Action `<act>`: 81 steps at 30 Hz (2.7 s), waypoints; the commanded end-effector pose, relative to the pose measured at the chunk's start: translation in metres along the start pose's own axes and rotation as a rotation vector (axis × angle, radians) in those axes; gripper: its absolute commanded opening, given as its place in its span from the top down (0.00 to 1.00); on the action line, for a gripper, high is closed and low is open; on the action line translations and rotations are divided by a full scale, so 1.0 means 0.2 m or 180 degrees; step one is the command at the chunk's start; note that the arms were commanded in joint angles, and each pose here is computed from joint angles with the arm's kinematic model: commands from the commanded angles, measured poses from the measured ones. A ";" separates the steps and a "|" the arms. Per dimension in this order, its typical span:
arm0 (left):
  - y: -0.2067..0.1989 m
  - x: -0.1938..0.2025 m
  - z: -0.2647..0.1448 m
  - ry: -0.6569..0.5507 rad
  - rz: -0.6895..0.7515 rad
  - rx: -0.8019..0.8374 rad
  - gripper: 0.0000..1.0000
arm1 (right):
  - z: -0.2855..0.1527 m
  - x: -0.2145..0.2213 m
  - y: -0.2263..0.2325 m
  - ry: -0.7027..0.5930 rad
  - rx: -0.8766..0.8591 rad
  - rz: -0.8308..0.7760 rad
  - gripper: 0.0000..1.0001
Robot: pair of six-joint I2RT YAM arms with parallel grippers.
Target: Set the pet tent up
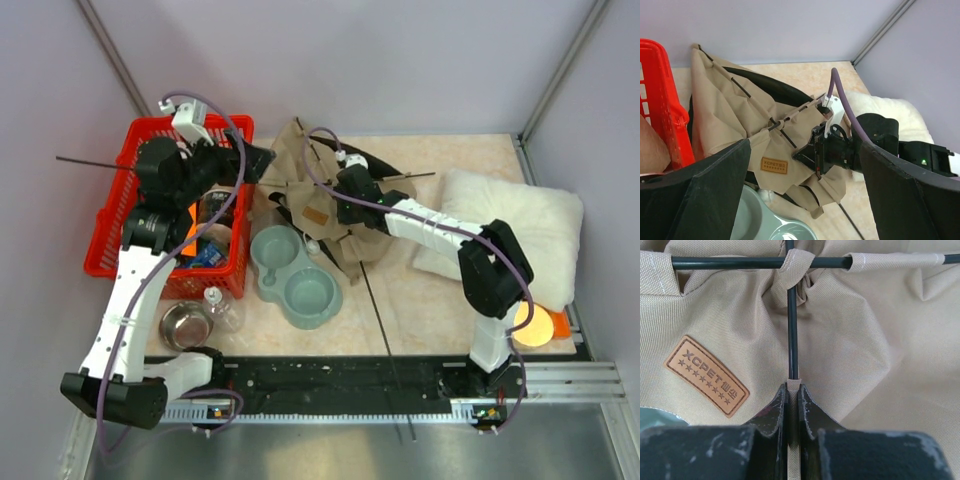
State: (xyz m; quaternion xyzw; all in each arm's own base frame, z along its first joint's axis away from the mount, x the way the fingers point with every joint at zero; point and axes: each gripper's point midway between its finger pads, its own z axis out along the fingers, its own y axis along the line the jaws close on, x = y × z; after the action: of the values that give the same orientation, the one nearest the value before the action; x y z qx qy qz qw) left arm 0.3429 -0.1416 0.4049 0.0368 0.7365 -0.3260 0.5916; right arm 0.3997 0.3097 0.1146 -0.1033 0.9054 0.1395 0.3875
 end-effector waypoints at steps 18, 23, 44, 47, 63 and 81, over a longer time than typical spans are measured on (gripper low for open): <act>-0.14 -0.09 -0.17 -0.0298 -0.0001 0.0179 0.05 | -0.44 -0.36 -0.20 -0.0910 0.0881 0.0674 1.00; -0.15 -0.09 -0.17 -0.0290 -0.0035 0.0216 0.05 | -0.42 -0.40 -0.23 -0.1009 0.0938 0.0596 1.00; -0.11 0.03 -0.17 -0.0056 -0.0014 0.0187 0.05 | -0.61 -0.15 -0.18 -0.0071 0.0192 0.0596 0.20; -0.14 0.09 -0.18 0.0124 -0.0064 0.0319 0.05 | -0.74 0.06 -0.15 0.0295 -0.0095 0.0440 0.20; -0.27 0.93 -0.07 0.1427 -0.0689 0.0417 0.08 | -1.05 1.12 0.14 0.1368 -0.1534 0.0543 0.46; -0.15 0.84 -0.11 0.0884 -0.0698 -0.0156 0.01 | -1.16 0.52 0.31 0.0277 -0.1751 0.1242 1.00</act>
State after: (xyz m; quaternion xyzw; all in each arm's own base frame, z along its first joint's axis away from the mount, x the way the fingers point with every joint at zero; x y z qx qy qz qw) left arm 0.2516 -0.2164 0.2420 -0.0099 0.8424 -0.3689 0.3926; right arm 0.1102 0.2613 0.1283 -0.0752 0.8965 0.4029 0.1679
